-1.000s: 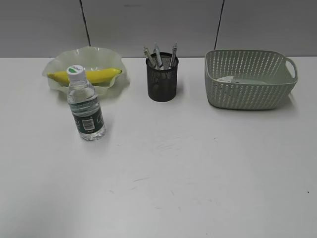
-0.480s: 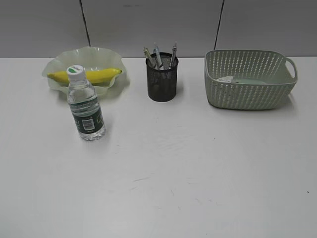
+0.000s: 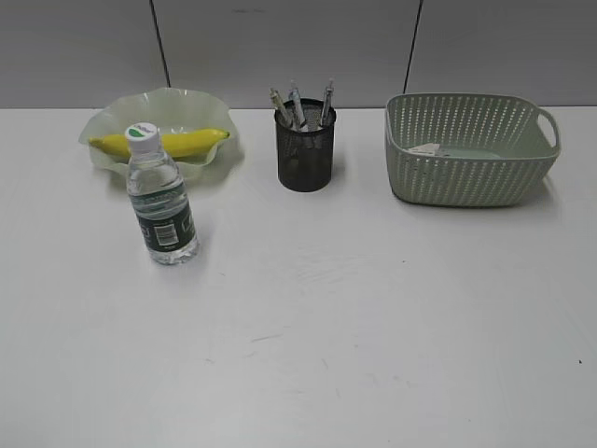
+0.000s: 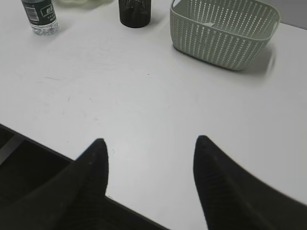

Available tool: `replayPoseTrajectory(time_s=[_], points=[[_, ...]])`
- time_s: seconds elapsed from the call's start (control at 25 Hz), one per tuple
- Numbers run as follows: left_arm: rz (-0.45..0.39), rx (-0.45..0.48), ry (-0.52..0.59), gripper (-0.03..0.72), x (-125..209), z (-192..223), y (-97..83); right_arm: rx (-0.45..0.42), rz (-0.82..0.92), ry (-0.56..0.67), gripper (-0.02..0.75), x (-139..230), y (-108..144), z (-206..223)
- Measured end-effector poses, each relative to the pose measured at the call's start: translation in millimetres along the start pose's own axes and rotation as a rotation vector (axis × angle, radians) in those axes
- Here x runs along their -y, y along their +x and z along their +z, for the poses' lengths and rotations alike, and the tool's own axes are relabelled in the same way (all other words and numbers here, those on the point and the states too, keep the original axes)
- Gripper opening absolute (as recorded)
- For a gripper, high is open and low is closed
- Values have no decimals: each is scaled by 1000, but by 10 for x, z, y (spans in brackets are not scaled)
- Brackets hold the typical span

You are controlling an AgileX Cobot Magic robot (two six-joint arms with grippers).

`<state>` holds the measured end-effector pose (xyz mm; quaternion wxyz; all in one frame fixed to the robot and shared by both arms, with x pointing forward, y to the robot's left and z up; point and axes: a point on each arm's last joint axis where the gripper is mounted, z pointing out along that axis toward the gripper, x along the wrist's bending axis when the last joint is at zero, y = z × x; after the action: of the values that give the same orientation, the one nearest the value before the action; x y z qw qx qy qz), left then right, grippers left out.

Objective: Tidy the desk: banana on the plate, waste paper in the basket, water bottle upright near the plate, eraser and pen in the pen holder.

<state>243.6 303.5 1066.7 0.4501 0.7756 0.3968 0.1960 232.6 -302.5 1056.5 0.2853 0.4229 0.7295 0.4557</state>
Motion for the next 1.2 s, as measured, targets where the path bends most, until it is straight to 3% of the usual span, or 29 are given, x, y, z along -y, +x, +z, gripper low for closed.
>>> replayPoseTrajectory(time_s=[0.96, 1.04, 1.2], points=[[18, -2, -18, 342, 7, 56, -3, -1, 1, -1, 454, 1, 1, -2], [-4, -39, -21, 342, 9, 53, 0, -1, 1, -1, 454, 1, 1, -2], [-111, -219, -33, 342, 18, 37, 10, 73, 36, 1, 454, 0, 7, -1]])
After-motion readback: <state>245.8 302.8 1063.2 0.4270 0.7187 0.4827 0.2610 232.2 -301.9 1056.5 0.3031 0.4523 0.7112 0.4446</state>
